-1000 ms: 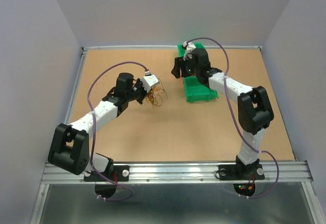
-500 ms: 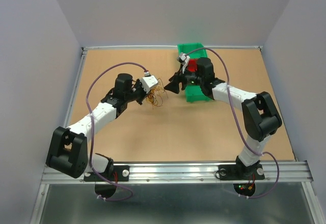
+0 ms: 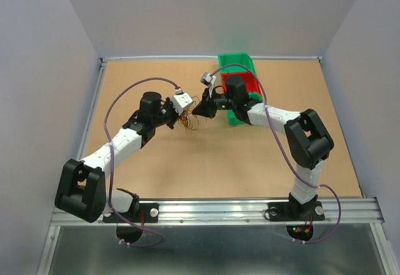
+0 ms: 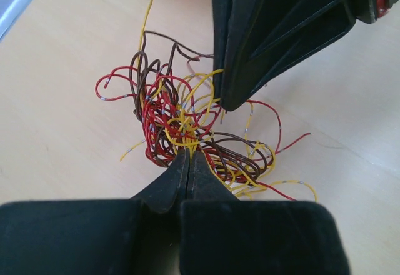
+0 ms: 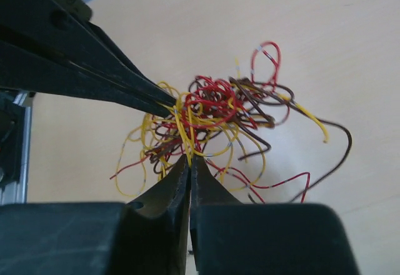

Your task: Untangle the cables

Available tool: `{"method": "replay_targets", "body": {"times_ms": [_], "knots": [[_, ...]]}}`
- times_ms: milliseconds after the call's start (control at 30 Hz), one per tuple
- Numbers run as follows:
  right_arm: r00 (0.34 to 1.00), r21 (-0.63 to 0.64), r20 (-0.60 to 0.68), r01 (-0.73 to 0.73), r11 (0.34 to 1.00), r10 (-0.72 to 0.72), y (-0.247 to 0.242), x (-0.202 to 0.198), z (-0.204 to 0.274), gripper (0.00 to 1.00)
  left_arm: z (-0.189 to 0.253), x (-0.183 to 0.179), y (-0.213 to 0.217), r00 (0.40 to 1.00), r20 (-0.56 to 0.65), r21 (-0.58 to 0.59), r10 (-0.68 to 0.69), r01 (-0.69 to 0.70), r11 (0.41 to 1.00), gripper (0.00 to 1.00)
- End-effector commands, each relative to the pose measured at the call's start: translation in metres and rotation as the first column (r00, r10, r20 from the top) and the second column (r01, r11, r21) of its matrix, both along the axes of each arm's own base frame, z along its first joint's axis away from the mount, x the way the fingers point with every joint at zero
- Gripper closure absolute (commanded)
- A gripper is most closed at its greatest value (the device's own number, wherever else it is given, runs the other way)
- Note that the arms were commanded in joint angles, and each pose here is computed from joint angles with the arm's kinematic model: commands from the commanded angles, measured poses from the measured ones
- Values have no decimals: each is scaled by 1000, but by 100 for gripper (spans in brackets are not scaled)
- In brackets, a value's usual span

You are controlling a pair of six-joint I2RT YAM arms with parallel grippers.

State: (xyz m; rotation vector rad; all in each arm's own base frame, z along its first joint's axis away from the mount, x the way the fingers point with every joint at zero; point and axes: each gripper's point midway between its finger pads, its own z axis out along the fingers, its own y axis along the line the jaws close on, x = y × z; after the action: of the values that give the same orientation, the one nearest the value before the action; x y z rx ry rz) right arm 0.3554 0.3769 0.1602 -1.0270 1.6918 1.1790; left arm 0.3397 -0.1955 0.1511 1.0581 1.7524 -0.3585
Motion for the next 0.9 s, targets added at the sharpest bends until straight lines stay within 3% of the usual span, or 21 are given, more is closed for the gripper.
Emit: {"method": "replay_targets", "body": {"times_ms": [0, 167, 300, 533, 633, 767, 867], "knots": [[985, 24, 82, 152, 988, -153, -6, 24, 34, 99, 48, 20, 18, 978, 140, -111, 155, -140, 984, 100], [903, 103, 51, 419, 902, -426, -52, 52, 62, 100, 66, 48, 73, 914, 124, -228, 387, -353, 907, 100], [774, 165, -31, 629, 760, -633, -109, 75, 69, 99, 70, 62, 97, 879, 89, -268, 468, -432, 861, 100], [624, 258, -42, 761, 595, -780, -163, 73, 95, 99, 62, 79, 130, 831, 17, -288, 556, -528, 799, 100], [530, 299, -59, 818, 492, -846, -189, 65, 107, 99, 64, 82, 145, 805, 6, -306, 593, -563, 768, 100], [471, 340, -47, 837, 429, -881, -210, 48, 121, 99, 64, 85, 155, 792, 2, -313, 610, -579, 753, 100], [461, 370, -32, 830, 418, -887, -219, 33, 130, 99, 65, 85, 154, 796, 7, -311, 606, -574, 758, 100]]}}
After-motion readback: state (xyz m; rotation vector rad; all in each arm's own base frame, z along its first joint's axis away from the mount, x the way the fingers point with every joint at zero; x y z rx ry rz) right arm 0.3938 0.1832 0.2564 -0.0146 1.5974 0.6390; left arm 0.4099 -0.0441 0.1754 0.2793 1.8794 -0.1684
